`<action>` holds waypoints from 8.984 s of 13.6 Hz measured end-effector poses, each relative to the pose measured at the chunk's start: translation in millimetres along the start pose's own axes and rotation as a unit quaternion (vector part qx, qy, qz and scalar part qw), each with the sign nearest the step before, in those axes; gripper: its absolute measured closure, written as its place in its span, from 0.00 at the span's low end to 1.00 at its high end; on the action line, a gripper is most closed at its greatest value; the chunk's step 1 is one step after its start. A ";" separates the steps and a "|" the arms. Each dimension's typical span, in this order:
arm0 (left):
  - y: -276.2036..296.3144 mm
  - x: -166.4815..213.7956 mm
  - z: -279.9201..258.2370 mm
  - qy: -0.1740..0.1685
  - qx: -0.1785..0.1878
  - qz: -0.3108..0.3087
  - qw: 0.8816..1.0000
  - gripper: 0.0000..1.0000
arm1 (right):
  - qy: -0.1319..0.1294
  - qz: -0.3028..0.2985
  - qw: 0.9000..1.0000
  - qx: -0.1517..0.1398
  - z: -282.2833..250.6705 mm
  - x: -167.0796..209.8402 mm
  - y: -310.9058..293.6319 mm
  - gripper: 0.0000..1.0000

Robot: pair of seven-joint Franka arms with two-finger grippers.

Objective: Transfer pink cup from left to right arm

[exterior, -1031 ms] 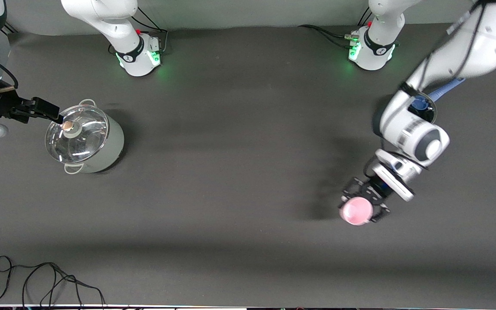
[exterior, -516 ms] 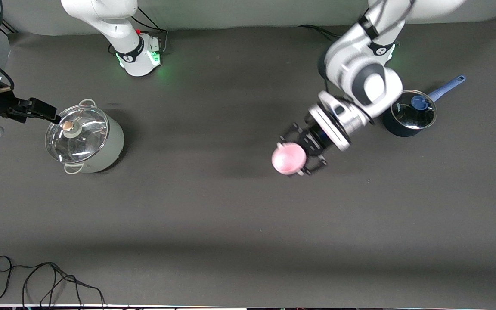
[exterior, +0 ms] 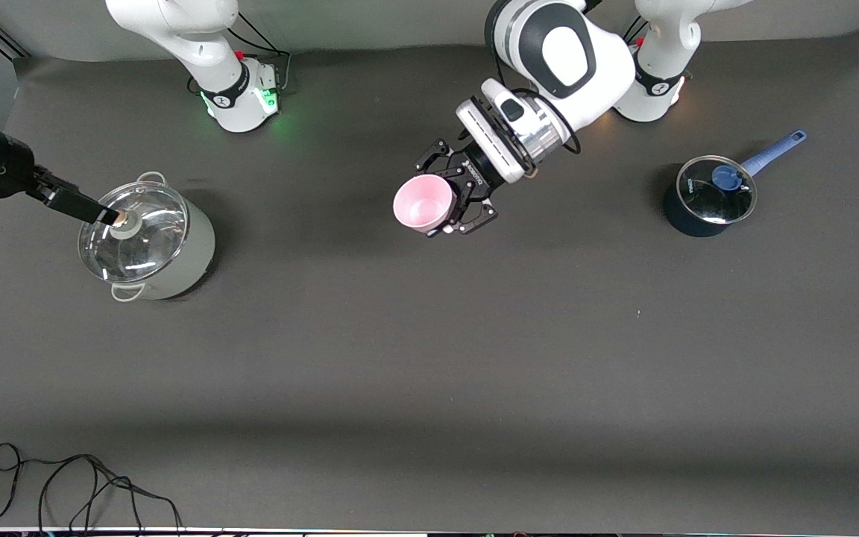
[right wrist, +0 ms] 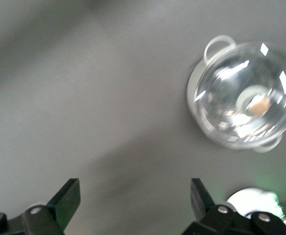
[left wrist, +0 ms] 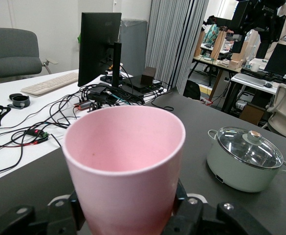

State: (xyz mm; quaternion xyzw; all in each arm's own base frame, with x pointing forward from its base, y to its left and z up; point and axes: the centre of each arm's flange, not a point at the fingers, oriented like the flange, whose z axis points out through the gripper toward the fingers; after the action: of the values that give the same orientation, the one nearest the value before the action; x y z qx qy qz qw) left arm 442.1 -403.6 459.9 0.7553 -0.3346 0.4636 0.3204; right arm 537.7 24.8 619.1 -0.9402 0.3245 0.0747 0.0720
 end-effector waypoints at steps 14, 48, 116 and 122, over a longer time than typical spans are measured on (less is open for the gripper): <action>-6.2 3.3 0.2 0.004 0.004 -0.006 1.000 0.33 | -0.105 0.250 0.958 0.088 -53.2 -147.1 -175.9 0.00; -17.0 -3.1 2.7 -0.002 0.012 -0.005 1.000 0.33 | 0.005 0.180 0.982 0.057 101.2 -272.3 -332.5 0.93; -287.4 6.8 -107.6 -0.171 0.073 -0.619 0.763 0.00 | 0.023 -0.259 0.965 -0.042 174.7 80.6 -0.1 0.00; -301.6 -2.1 -176.6 -0.366 0.195 -0.484 0.770 0.00 | 0.007 -0.263 0.963 -0.063 17.6 26.6 17.0 0.00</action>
State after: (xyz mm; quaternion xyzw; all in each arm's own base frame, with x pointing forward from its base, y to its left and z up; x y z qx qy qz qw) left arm 597.6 -90.8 470.0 0.9761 0.0814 -0.0091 0.2015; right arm 546.2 -1.2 595.3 -0.9955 0.0615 0.0665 0.0272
